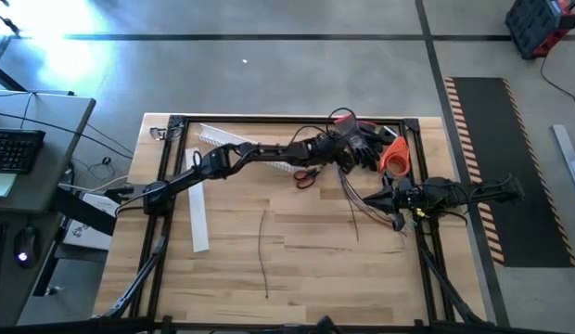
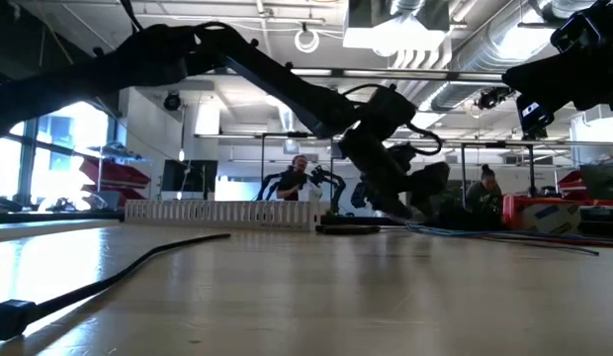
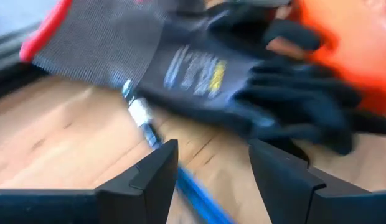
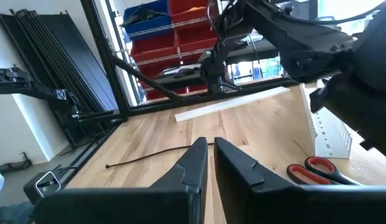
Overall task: Ziptie cables
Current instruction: Wrap the black zip tie on the cables
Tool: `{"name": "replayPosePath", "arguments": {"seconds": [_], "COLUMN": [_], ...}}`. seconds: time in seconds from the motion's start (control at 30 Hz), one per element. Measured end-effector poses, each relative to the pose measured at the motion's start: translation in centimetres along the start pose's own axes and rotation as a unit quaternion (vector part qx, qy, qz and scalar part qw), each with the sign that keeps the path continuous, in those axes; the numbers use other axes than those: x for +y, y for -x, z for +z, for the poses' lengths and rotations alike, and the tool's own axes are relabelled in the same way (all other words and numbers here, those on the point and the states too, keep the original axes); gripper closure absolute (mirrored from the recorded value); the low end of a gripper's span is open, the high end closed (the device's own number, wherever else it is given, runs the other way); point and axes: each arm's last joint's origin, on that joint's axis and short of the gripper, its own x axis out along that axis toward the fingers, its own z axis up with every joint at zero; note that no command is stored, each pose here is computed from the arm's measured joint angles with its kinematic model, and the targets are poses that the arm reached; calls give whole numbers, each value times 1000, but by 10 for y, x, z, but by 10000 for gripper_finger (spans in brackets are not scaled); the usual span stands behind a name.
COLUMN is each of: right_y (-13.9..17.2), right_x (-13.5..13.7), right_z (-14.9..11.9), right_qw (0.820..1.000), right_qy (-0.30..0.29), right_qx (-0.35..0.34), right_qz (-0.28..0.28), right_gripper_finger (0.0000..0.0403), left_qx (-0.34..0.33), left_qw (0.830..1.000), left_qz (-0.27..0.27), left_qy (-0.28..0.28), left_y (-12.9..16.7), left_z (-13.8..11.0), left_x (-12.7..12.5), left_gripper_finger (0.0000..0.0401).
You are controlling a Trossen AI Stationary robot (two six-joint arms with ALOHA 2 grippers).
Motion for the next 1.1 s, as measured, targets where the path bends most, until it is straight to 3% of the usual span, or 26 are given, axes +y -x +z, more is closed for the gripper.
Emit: {"name": "replayPosePath", "arguments": {"seconds": [0.37, 0.67, 0.87, 1.1], "right_y": [0, 0, 0, 0], "right_x": [0, 0, 0, 0], "right_z": [0, 0, 0, 0], "right_qw": [1000, 1000, 1000, 1000], "right_qy": [0, 0, 0, 0], "right_qx": [0, 0, 0, 0], "right_qz": [0, 0, 0, 0], "right_gripper_finger": [387, 387, 387, 387], "left_qx": [39, 45, 20, -39], "left_qw": [999, 999, 999, 996], "left_qz": [-13, -25, -37, -74], "left_qy": [7, -7, -13, -22], "left_y": [-2, -2, 1, 32], "left_z": [-4, -4, 5, 48], "left_x": [7, 8, 6, -4], "left_gripper_finger": [276, 392, 399, 401]}}
